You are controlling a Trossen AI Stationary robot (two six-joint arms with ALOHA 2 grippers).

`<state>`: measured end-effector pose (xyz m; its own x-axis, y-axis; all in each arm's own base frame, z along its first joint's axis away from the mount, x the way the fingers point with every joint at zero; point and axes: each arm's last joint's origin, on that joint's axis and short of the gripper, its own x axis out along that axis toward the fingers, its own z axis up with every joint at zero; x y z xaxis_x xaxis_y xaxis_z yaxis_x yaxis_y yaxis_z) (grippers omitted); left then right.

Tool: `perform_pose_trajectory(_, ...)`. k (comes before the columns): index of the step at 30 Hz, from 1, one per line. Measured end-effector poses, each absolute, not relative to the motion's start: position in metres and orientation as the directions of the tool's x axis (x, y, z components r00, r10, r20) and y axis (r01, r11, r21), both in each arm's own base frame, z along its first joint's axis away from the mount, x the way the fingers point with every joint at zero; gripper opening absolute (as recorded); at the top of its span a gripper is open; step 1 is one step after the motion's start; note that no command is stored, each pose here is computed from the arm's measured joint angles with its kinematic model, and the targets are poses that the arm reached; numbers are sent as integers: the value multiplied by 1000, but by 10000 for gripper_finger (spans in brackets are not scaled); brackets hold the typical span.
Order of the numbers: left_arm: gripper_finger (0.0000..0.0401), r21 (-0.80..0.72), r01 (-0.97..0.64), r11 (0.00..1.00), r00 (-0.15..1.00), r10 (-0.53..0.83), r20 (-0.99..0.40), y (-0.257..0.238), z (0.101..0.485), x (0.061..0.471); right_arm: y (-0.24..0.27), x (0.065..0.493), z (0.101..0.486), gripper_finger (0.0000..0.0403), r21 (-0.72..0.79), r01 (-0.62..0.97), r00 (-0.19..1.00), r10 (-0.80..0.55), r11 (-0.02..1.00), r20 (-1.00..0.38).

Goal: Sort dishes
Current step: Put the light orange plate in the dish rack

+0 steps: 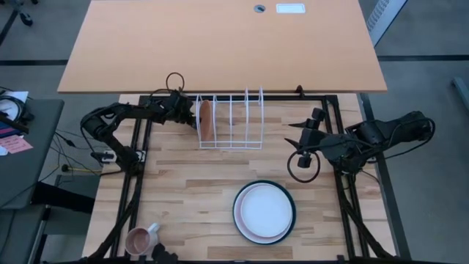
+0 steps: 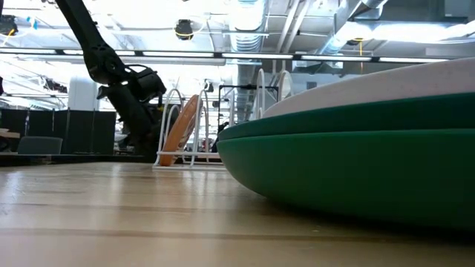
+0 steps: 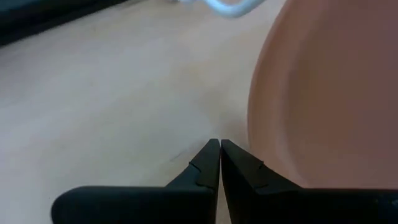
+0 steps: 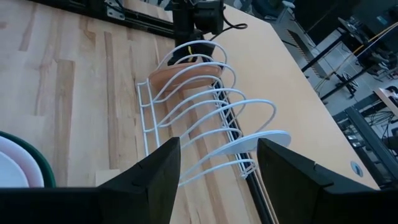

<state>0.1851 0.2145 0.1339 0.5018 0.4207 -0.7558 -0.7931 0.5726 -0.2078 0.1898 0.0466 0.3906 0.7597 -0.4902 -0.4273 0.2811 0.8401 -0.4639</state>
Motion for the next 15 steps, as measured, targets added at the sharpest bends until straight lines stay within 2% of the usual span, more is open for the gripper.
perform_pose_trajectory(15, 11, -204, -748, 631, 568, 451, -688, 212, 141, 199, 47, 190, 391, 217, -461, 283, 760, -490, 841, -427)
